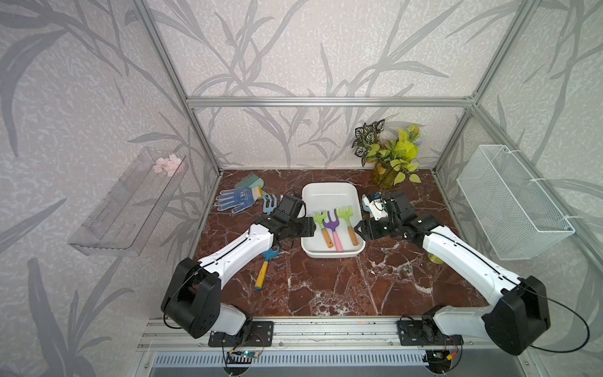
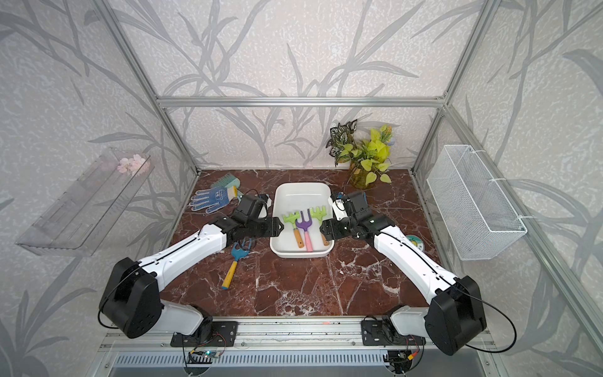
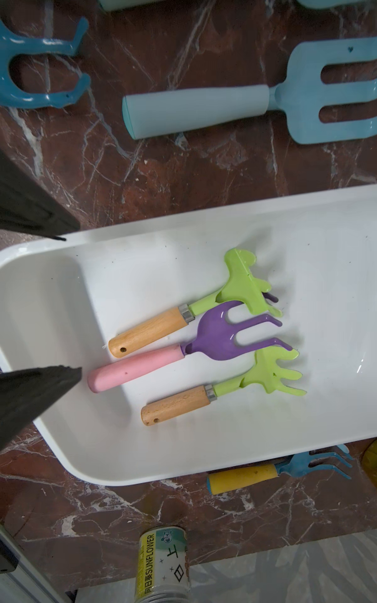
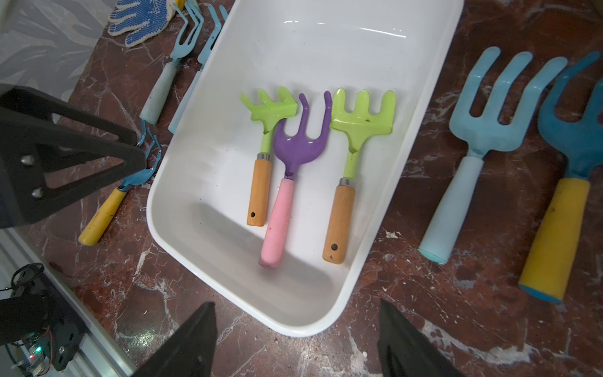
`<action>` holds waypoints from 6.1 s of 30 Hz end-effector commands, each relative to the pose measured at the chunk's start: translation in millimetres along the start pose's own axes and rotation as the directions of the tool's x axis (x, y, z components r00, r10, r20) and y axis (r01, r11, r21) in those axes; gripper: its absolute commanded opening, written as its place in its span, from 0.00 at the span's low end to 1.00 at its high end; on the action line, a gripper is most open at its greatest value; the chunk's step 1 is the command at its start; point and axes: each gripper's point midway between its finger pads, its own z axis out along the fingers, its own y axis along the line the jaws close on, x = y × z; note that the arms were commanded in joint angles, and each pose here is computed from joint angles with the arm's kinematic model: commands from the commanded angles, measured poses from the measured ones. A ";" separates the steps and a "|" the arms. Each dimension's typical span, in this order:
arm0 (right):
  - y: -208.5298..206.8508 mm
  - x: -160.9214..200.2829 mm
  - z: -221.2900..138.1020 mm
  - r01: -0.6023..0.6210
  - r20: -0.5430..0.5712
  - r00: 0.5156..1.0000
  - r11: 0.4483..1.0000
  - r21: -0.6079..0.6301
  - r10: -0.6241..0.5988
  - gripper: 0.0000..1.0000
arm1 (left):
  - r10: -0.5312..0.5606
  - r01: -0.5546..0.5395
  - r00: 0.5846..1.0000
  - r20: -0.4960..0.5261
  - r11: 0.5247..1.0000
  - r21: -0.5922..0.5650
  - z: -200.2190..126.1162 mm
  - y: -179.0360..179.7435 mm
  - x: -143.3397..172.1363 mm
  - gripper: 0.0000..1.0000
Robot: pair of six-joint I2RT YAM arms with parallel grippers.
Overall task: Take the hand rake out of the storage box
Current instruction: Pick up the rake from the storage box, then place the rake at the center of the board.
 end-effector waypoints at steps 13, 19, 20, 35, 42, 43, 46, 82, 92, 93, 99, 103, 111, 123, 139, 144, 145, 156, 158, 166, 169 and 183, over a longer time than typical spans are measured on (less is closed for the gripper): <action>28.6 -2.6 37.3 0.135 -0.198 0.973 0.988 0.070 -0.119 0.61 | 0.125 -0.119 0.978 0.164 0.992 -0.045 -22.1 4.4 9.6 0.66; 54.2 -2.4 64.0 0.174 -0.240 0.958 0.984 0.051 -0.157 0.61 | 0.095 -0.071 0.962 0.256 0.992 -0.104 -38.7 35.0 30.1 0.66; 55.5 0.4 73.9 0.173 -0.262 0.953 0.983 0.055 -0.153 0.61 | 0.090 -0.061 0.959 0.268 0.991 -0.115 -41.8 40.2 33.5 0.66; 66.7 -0.7 146.9 0.194 -0.364 0.918 0.978 0.069 -0.157 0.64 | 0.053 -0.002 0.932 0.358 0.990 -0.140 -53.2 59.3 39.4 0.84; 66.5 1.5 170.1 0.202 -0.392 0.907 0.976 0.077 -0.156 0.64 | 0.047 0.004 0.926 0.374 0.991 -0.135 -55.9 61.4 41.0 0.89; 66.8 1.5 173.4 0.202 -0.394 0.906 0.976 0.079 -0.156 0.64 | 0.046 0.005 0.926 0.376 0.991 -0.133 -56.1 61.7 41.4 0.90; 66.1 2.5 182.5 0.207 -0.404 0.901 0.974 0.087 -0.156 0.62 | 0.042 0.010 0.923 0.383 0.991 -0.133 -57.1 62.6 41.6 0.95; 80.5 -21.9 172.1 0.130 -0.327 0.939 0.990 0.054 -0.106 0.25 | 0.013 0.034 0.920 0.391 0.993 -0.112 -57.4 67.8 43.0 0.98; 82.2 -52.4 101.6 0.080 -0.189 0.979 0.997 0.015 -0.075 0.19 | 0.011 0.032 0.920 0.392 0.994 -0.104 -57.4 67.0 42.8 0.97; 80.5 -53.5 94.4 0.079 -0.180 0.981 0.997 0.019 -0.075 0.19 | 0.013 0.031 0.921 0.390 0.994 -0.106 -56.8 67.3 43.3 0.97; 50.1 -53.5 41.9 0.091 -0.152 0.986 0.990 0.110 -0.073 0.19 | 0.012 0.029 0.923 0.385 0.994 -0.101 -55.5 66.8 43.4 0.97; 16.3 -46.5 -1.0 0.093 -0.134 0.989 0.974 0.205 -0.066 0.18 | 0.012 0.027 0.925 0.381 0.995 -0.098 -54.5 66.1 42.8 0.97; -48.3 -5.0 -46.5 0.106 -0.171 0.984 0.916 0.388 -0.041 0.18 | 0.015 0.015 0.930 0.366 0.997 -0.079 -51.0 62.1 42.4 0.97; -111.8 54.9 -45.9 0.137 -0.285 0.958 0.848 0.512 0.017 0.17 | 0.021 -0.007 0.934 0.357 0.999 -0.043 -50.1 57.5 42.1 0.97; -139.3 119.6 -32.2 0.037 -0.517 0.813 0.864 0.502 0.266 0.18 | 0.016 -0.007 0.936 0.351 1.000 -0.027 -48.4 57.1 42.7 0.97; -142.4 127.4 -20.2 0.001 -0.563 0.768 0.879 0.476 0.304 0.18 | 0.013 -0.004 0.936 0.352 1.000 -0.027 -48.4 57.9 42.2 0.97; -143.3 128.9 -18.2 0.001 -0.572 0.761 0.880 0.474 0.307 0.18 | 0.012 -0.003 0.936 0.351 1.000 -0.027 -48.1 58.1 42.3 0.97; -148.3 137.7 -6.9 -0.042 -0.613 0.708 0.888 0.459 0.350 0.19 | 0.004 0.005 0.937 0.350 1.000 -0.025 -47.8 59.4 41.9 0.97; -150.4 145.1 -2.6 -0.051 -0.639 0.675 0.887 0.458 0.369 0.19 | 0.002 0.007 0.937 0.351 1.000 -0.025 -47.8 59.9 41.6 0.97; -153.1 155.6 2.1 -0.078 -0.674 0.619 0.886 0.457 0.402 0.23 | 0.000 0.010 0.937 0.351 1.000 -0.025 -47.7 60.5 41.9 0.97; -155.2 159.5 2.0 -0.078 -0.685 0.602 0.884 0.461 0.411 0.24 | -0.001 0.011 0.936 0.352 1.000 -0.026 -48.2 60.9 41.6 0.97; -161.9 164.7 3.7 -0.090 -0.697 0.574 0.879 0.468 0.430 0.39 | -0.007 0.018 0.936 0.352 0.999 -0.028 -48.7 62.3 41.2 0.97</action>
